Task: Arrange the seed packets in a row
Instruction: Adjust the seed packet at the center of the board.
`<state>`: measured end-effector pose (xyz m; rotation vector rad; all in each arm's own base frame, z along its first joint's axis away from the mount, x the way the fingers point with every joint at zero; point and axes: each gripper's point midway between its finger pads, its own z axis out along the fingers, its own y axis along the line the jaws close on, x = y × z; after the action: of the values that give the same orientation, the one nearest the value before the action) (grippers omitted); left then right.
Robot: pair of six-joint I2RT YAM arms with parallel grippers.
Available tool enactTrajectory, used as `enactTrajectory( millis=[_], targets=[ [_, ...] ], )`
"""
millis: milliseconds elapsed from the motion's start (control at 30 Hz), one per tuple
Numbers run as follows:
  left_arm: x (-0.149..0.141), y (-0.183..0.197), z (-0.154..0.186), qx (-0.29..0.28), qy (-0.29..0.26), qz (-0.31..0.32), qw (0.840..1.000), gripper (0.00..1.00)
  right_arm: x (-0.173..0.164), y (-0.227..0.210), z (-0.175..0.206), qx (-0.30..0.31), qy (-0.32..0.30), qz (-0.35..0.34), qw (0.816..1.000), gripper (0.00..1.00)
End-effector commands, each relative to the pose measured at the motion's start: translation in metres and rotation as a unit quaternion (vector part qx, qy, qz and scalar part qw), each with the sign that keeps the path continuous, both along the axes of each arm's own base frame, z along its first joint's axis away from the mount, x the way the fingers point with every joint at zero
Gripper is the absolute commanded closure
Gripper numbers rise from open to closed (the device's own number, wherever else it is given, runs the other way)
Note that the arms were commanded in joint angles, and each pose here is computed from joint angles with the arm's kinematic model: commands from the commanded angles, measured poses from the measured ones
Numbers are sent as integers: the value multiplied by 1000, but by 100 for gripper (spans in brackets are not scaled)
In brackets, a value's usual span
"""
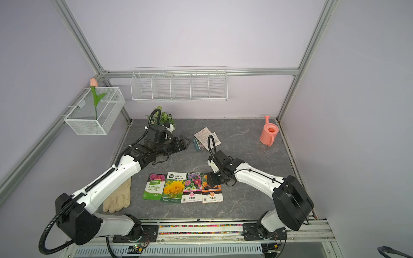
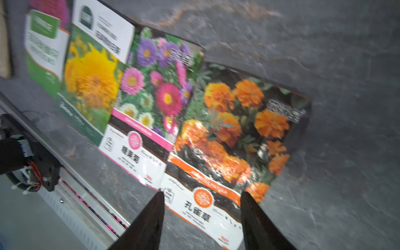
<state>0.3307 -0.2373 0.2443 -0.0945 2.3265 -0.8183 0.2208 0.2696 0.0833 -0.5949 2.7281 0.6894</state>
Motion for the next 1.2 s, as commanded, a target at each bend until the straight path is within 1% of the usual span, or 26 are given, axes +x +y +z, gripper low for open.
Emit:
enactTrajectory(
  millis=[0, 67, 200, 333, 500, 700, 967, 1167],
  targets=[
    [-8, 25, -14, 34, 0, 42, 999, 8, 10, 36, 9, 107, -19, -7, 994, 40],
    [-11, 33, -14, 37, -5, 55, 998, 8, 12, 51, 5, 118, -13, 3, 993, 40],
    [-13, 43, -11, 43, -16, 73, 996, 8, 15, 81, -7, 99, -9, 37, 994, 41],
    [-13, 46, -12, 49, -12, 79, 996, 8, 18, 95, -19, 92, 1, 48, 995, 41],
    [-15, 50, -13, 56, -10, 84, 995, 8, 18, 90, -46, 61, 21, 34, 997, 41],
    [-15, 51, -10, 56, -15, 86, 995, 8, 14, 81, -67, 34, 42, 17, 998, 42],
    [-14, 50, -9, 55, -16, 86, 995, 8, 11, 61, -72, 4, 46, -10, 999, 42],
    [-14, 49, -10, 53, -13, 85, 995, 9, 9, 53, -69, -4, 43, -23, 999, 42]
  ],
)
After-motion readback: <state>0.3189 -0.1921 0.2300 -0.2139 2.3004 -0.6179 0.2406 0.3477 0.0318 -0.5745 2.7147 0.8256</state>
